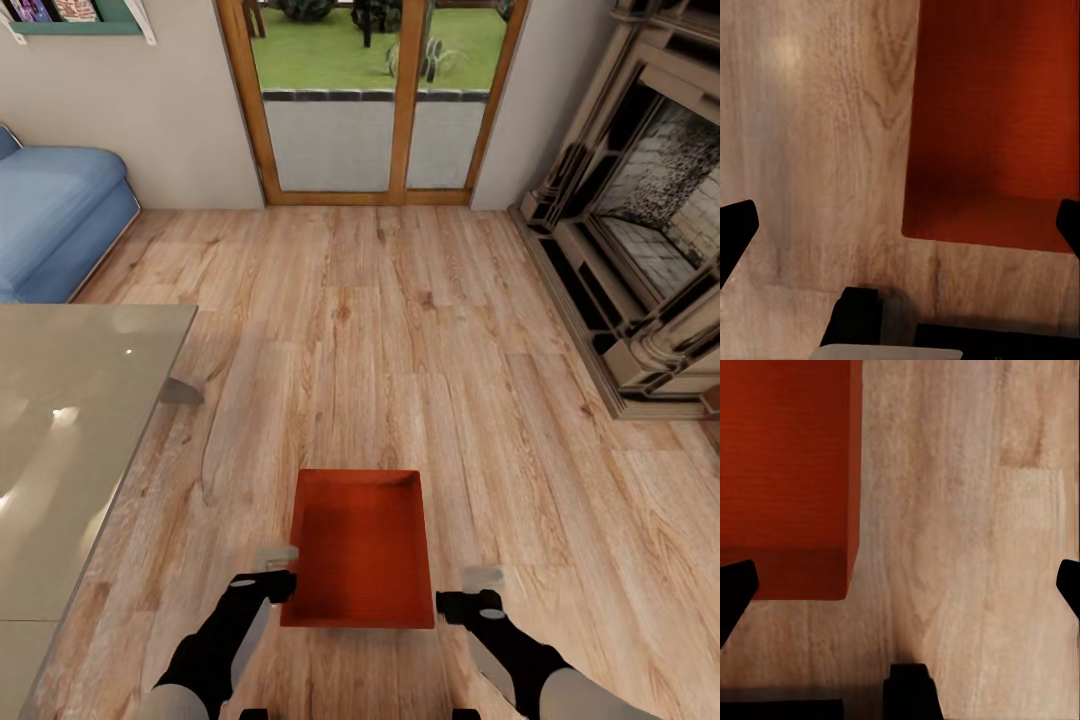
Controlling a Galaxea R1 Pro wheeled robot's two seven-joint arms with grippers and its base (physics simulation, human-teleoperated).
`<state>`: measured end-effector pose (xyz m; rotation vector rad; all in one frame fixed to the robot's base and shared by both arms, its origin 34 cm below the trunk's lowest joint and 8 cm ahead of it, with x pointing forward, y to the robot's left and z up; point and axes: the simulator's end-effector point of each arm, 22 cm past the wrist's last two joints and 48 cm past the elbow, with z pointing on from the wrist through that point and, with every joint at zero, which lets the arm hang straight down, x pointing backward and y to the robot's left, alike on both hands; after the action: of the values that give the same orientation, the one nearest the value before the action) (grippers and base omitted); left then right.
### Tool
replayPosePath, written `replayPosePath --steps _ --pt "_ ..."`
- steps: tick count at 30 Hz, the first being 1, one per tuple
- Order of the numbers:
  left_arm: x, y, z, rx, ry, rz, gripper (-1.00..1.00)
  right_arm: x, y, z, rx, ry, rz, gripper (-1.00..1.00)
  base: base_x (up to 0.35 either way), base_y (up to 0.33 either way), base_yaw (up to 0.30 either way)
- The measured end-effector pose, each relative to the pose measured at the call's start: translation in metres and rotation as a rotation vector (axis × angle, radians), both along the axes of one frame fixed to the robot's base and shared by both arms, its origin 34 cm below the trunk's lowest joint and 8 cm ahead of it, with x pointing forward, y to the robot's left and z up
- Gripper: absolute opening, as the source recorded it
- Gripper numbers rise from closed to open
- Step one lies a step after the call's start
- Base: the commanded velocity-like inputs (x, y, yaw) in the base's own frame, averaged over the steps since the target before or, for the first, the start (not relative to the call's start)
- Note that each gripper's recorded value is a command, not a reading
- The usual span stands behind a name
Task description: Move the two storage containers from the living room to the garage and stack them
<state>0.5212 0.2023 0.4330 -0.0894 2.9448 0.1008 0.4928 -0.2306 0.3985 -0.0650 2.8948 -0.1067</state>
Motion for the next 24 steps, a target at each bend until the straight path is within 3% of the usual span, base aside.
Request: replayPosePath --steps 5,8,14,24 --pt "0.034 -0.004 0.008 0.001 -0.049 -0.013 1.00 0.067 0.000 0.013 -0.004 -0.082 -0.002 1.00 0.000 0.000 0.000" --pt "0.060 -0.006 0.013 -0.001 -0.068 -0.014 1.00 0.089 -0.001 0.019 -0.005 -0.108 -0.007 1.00 0.000 0.000 0.000" --pt "0.055 -0.006 0.002 0.005 -0.014 -0.033 1.00 0.101 0.019 0.023 0.021 -0.131 -0.002 1.00 0.000 0.000 0.000" --pt "0.066 -0.007 0.007 0.003 -0.033 -0.034 1.00 0.102 0.030 0.024 0.038 -0.135 0.008 1.00 0.000 0.000 0.000"
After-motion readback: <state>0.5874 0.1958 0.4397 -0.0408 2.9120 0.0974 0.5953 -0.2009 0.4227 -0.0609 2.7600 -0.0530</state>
